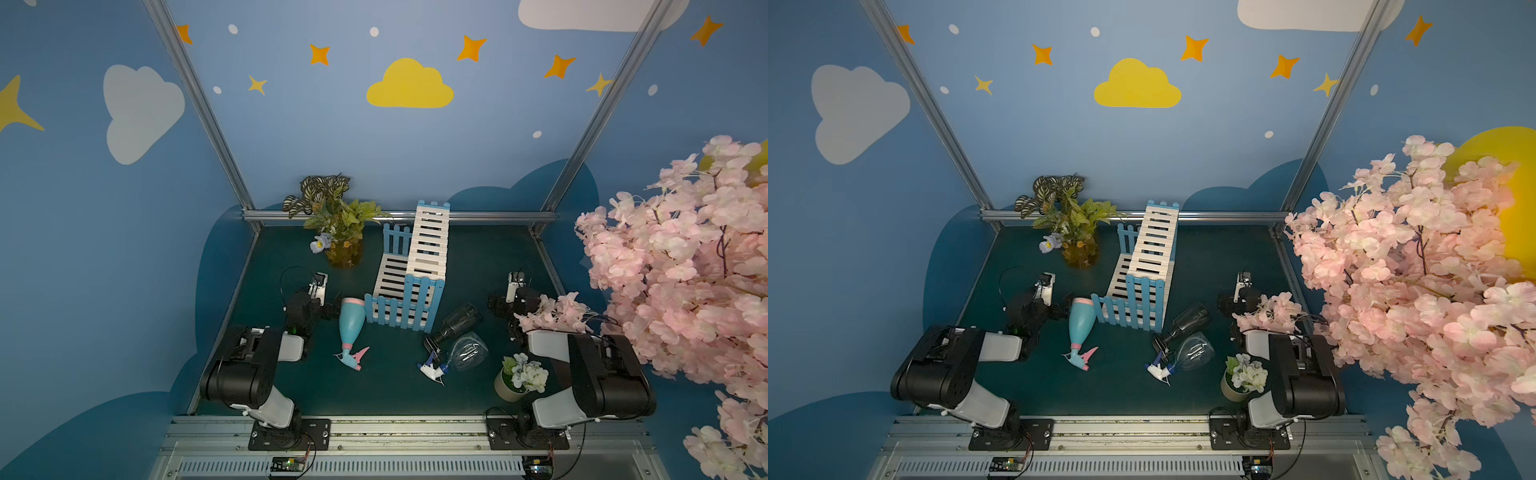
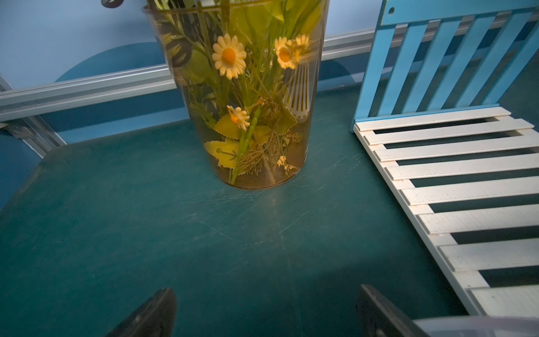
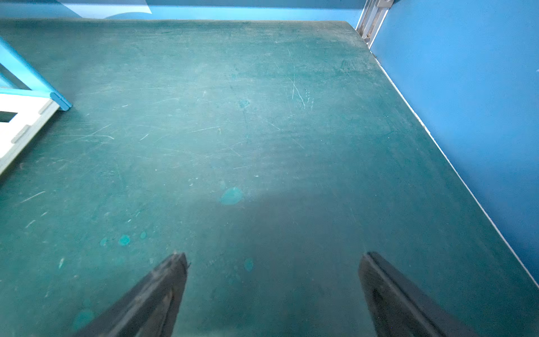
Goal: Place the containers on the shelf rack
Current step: Adjust the shelf at the center of the board.
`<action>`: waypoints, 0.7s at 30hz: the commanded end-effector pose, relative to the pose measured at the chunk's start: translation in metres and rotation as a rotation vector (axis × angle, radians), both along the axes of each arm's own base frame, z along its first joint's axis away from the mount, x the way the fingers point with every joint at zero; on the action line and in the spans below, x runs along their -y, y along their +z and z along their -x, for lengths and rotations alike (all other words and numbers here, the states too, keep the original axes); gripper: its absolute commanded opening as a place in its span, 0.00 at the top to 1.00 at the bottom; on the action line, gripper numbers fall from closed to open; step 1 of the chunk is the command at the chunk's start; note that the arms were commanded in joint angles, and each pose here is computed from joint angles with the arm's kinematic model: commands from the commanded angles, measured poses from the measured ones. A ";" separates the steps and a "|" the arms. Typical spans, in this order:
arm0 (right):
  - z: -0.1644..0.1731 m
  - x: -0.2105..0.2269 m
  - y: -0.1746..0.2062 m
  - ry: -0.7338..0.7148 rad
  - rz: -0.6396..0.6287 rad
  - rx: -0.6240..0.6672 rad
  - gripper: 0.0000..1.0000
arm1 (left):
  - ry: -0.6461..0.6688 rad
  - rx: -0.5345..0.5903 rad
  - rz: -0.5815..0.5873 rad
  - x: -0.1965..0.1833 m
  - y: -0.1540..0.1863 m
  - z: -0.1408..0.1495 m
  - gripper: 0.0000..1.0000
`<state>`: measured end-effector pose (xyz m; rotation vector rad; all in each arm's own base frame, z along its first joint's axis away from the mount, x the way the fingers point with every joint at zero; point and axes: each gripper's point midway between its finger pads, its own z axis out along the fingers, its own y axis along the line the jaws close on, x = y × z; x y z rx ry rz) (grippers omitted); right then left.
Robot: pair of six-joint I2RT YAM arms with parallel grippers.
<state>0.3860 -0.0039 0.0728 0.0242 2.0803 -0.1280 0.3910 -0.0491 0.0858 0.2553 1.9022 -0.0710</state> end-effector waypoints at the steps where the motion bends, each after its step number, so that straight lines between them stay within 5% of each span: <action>1: -0.006 -0.002 0.014 0.011 0.000 0.035 0.02 | -0.013 0.002 0.008 0.000 0.001 -0.001 0.00; 18: -0.007 -0.001 0.015 0.013 -0.012 0.039 0.02 | -0.039 0.001 0.067 -0.004 0.003 0.001 0.00; 21: -0.006 0.005 0.039 -0.037 -0.040 0.101 0.02 | -0.049 0.039 0.065 -0.002 0.017 0.009 0.00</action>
